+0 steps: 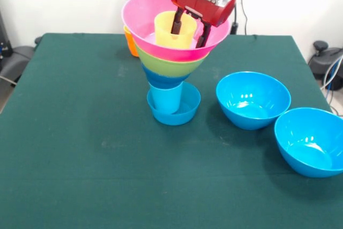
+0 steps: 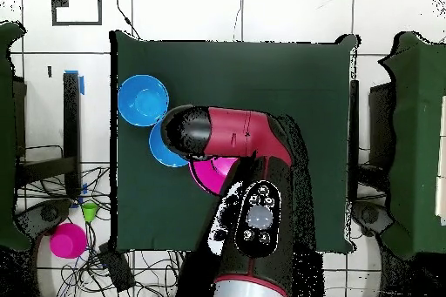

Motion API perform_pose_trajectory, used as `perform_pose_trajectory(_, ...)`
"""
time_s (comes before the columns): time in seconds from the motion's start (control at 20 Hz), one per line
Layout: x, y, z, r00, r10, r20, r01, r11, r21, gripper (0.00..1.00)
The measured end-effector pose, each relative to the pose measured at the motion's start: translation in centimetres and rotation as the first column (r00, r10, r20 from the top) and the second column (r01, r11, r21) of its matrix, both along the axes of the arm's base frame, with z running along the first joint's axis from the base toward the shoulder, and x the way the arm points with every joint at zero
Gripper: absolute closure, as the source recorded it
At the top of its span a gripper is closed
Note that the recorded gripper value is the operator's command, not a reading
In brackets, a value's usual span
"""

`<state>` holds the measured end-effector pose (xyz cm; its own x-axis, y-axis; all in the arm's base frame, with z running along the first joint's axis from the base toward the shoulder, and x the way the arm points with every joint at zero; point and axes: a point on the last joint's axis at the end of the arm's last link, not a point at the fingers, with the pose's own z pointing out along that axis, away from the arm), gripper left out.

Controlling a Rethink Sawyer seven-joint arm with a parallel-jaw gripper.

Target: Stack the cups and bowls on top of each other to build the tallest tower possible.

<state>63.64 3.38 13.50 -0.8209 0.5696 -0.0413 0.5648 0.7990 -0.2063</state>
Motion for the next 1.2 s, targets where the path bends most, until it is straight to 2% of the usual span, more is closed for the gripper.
perform_pose_trajectory(0.6, -0.3, -0.2, 1.0, 1.0000, 0.002, 0.009, -0.002, 0.9995, -0.033, 0.00)
perform_pose_trajectory(1.2, 0.4, -0.3, 4.0, 0.9984, -0.011, 0.056, 0.012, 0.9996, -0.027, 0.00)
